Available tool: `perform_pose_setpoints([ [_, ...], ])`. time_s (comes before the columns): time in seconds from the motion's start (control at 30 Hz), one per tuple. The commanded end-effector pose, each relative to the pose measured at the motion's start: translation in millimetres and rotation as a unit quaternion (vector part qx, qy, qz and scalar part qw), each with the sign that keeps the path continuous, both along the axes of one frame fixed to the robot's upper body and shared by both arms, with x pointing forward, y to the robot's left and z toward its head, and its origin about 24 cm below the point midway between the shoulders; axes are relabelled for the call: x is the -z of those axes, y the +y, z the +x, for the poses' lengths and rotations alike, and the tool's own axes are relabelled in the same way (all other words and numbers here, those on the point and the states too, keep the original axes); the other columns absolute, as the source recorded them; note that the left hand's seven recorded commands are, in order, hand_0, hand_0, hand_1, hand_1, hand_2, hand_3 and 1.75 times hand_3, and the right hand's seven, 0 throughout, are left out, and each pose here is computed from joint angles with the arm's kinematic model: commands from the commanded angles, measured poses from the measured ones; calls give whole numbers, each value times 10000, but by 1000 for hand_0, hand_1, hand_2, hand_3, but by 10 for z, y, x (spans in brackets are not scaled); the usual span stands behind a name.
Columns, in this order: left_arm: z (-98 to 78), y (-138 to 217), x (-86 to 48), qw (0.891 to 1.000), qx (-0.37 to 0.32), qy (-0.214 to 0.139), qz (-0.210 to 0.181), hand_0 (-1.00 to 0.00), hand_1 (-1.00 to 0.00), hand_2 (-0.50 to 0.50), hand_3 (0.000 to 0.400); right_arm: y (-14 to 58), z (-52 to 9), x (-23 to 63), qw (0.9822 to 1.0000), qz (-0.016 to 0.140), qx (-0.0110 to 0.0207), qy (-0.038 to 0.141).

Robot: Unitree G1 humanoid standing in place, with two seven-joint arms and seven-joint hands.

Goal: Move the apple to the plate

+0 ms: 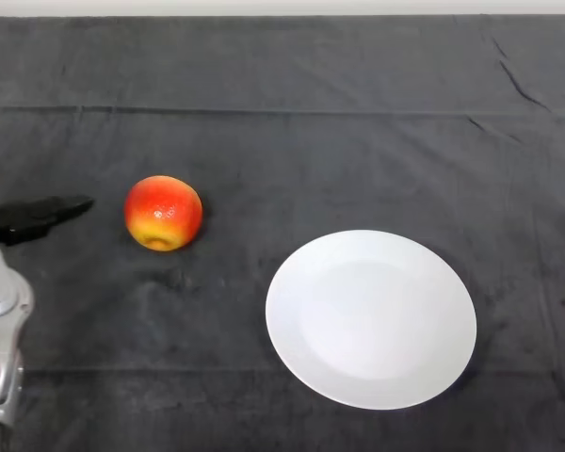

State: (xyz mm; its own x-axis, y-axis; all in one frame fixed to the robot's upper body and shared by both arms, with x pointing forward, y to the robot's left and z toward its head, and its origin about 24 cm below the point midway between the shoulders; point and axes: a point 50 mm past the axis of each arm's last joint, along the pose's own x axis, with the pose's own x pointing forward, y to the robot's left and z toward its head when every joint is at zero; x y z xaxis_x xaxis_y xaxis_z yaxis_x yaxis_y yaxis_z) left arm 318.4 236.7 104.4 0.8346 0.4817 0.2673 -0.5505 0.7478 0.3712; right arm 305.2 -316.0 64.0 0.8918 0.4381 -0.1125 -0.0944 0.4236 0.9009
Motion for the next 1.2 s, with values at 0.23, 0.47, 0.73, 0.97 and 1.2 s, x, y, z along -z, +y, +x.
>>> perform_pose_setpoints([
  [0.23,74,-241,73,9981,482,354,138,0,0,0,0,-116,19,-165,9997,-93,126,-171],
  [0.47,166,-434,138,9942,845,644,171,0,0,0,0,-116,19,-165,9997,-94,129,-170],
  [0.73,286,-578,219,9886,1155,951,188,0,0,0,0,-116,19,-165,9997,-93,132,-170],
  [0.97,383,-669,321,9829,1351,1238,184,0,0,0,0,-117,19,-166,9997,-89,133,-169],
  [1.2,465,-763,392,9770,1490,1517,175,0,0,0,0,-118,19,-168,9997,-83,134,-168],
])
